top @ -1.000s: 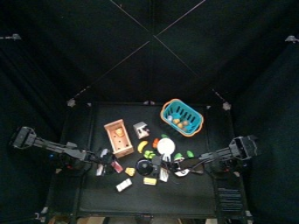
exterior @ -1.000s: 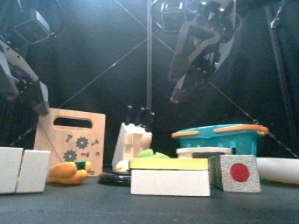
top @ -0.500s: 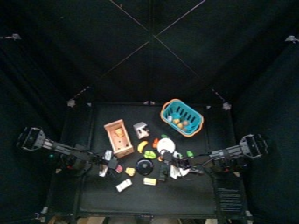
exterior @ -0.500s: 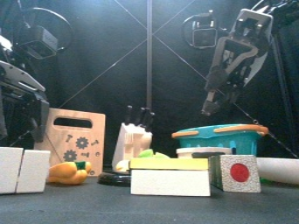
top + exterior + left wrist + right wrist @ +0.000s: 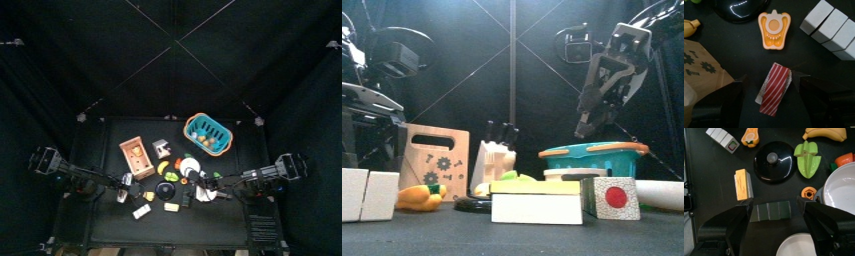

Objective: Grab salmon sushi

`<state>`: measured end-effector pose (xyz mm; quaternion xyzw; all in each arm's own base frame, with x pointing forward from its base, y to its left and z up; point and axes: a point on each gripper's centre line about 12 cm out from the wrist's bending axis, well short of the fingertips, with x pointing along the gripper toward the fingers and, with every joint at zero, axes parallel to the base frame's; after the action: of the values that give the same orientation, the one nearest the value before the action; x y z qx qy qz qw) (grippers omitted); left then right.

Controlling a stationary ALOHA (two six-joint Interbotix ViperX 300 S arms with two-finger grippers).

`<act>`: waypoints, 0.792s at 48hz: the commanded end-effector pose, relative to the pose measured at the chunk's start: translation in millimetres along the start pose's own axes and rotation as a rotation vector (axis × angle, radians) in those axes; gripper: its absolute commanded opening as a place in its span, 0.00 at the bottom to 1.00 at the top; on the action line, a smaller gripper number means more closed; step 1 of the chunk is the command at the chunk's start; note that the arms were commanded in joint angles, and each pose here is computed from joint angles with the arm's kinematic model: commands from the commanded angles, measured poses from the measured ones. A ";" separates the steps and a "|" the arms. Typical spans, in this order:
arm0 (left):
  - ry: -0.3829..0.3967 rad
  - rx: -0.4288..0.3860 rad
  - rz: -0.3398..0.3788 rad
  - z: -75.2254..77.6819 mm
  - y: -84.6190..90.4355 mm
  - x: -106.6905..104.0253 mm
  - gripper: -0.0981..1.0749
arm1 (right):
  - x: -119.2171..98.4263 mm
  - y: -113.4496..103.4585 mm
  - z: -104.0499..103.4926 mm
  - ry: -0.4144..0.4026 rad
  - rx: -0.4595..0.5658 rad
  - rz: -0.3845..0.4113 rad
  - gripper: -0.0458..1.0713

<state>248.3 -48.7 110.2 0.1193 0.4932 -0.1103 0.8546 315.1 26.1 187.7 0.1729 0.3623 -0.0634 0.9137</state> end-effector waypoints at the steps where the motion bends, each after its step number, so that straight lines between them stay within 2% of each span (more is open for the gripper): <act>1: 0.021 0.010 -0.004 -1.0 -1.9 4.4 0.92 | -7.3 2.3 8.7 -0.037 0.004 0.017 0.93; 7: 0.002 0.027 0.004 4.2 -0.4 0.2 0.92 | -7.3 2.3 8.7 -0.037 0.005 0.017 0.93; 19: 0.113 0.007 0.034 -17.8 10.7 -6.4 0.92 | -6.7 1.7 7.2 -0.033 0.007 0.015 0.93; 27: 0.040 0.028 0.074 -10.6 19.6 -22.5 0.92 | -6.6 1.4 6.6 -0.031 0.006 0.014 0.93; 38: -0.059 0.029 0.083 -0.1 19.2 -37.3 0.92 | -6.9 1.3 6.3 -0.031 0.006 0.014 0.93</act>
<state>231.3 -26.3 136.8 0.1493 0.4795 -0.0838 0.8606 313.6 26.0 185.6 0.1731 0.3650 -0.0643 0.9125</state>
